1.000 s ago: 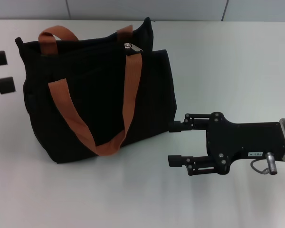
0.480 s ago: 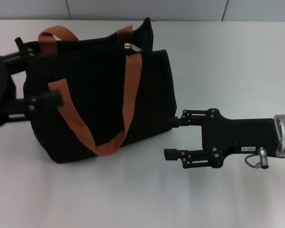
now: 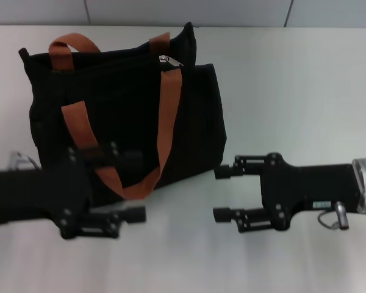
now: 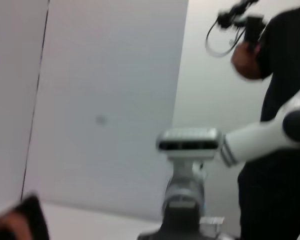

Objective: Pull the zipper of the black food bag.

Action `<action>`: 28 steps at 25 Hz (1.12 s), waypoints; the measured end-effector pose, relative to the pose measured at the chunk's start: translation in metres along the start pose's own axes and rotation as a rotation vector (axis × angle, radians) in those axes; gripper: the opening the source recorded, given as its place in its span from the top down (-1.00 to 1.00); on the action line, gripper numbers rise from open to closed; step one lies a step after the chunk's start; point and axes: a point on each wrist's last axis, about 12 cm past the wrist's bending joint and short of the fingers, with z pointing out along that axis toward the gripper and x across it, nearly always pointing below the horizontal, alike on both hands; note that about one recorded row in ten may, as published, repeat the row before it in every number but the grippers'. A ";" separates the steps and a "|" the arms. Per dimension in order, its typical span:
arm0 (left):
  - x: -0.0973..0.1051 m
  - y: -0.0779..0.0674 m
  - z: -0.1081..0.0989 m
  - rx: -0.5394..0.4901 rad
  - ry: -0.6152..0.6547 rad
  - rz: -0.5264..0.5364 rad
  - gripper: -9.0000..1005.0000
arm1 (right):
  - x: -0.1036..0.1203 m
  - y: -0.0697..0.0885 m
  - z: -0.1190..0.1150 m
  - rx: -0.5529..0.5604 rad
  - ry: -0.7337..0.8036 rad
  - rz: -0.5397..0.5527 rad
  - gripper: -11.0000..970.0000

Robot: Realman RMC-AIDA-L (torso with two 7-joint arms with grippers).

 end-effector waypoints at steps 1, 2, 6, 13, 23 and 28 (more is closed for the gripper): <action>0.009 -0.001 0.002 -0.017 0.020 -0.001 -0.63 | 0.002 0.002 0.000 -0.004 0.005 0.006 -0.53; 0.015 -0.003 0.003 -0.026 0.030 -0.004 -0.63 | 0.004 0.003 -0.001 -0.004 0.006 0.013 -0.53; 0.039 -0.012 0.005 -0.062 0.056 0.011 -0.63 | 0.018 0.012 -0.002 0.000 -0.004 0.010 -0.53; 0.051 -0.015 0.005 -0.093 0.113 -0.016 -0.63 | 0.033 0.022 0.001 0.001 -0.016 0.002 -0.53; 0.050 -0.014 0.006 -0.078 0.115 -0.025 -0.63 | 0.035 0.023 0.001 0.007 -0.022 0.004 -0.53; 0.050 -0.015 0.006 -0.074 0.113 -0.024 -0.63 | 0.036 0.023 0.001 0.010 -0.025 0.006 -0.53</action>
